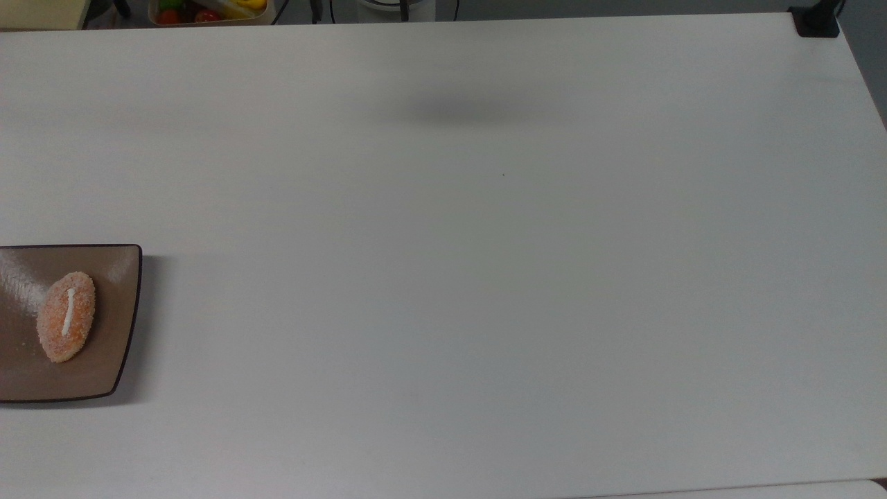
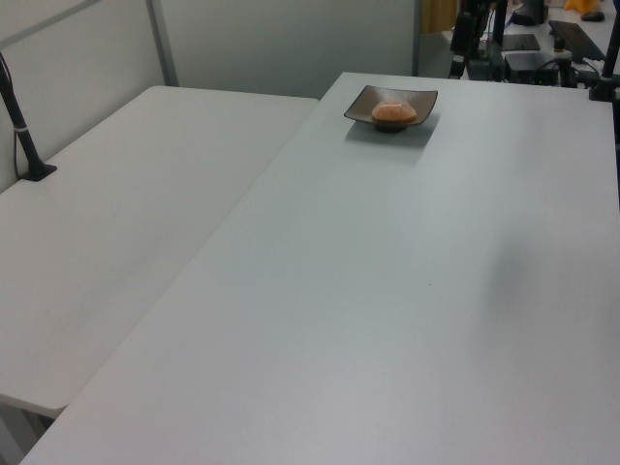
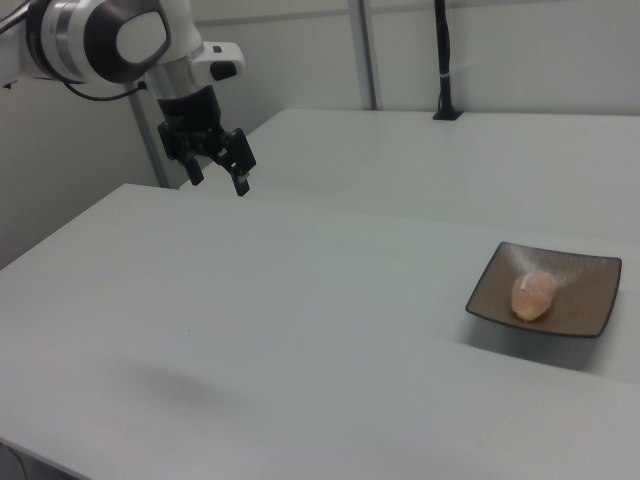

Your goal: Bread is placed on a ceramic plate

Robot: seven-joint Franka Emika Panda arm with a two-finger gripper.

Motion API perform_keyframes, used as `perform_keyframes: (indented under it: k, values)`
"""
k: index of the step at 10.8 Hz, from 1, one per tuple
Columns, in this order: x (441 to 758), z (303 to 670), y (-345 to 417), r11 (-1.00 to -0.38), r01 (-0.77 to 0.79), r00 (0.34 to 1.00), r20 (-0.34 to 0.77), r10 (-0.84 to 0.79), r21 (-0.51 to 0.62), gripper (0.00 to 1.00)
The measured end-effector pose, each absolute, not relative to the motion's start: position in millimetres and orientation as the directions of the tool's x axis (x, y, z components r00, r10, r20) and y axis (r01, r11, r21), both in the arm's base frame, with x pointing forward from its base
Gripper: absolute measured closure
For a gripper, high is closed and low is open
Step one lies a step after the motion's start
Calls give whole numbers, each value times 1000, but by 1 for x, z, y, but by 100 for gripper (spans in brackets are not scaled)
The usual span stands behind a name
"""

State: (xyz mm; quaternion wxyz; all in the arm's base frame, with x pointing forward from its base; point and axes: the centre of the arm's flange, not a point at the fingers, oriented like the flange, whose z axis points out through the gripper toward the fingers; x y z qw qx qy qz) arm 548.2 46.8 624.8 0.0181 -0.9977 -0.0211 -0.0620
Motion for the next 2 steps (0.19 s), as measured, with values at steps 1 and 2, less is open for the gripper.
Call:
perform_keyframes:
  k: [1, 2]
  values:
    - [548, 625, 47, -998, 44, 991, 124, 40, -33, 0]
    - [548, 625, 47, -998, 44, 991, 124, 40, -33, 0]
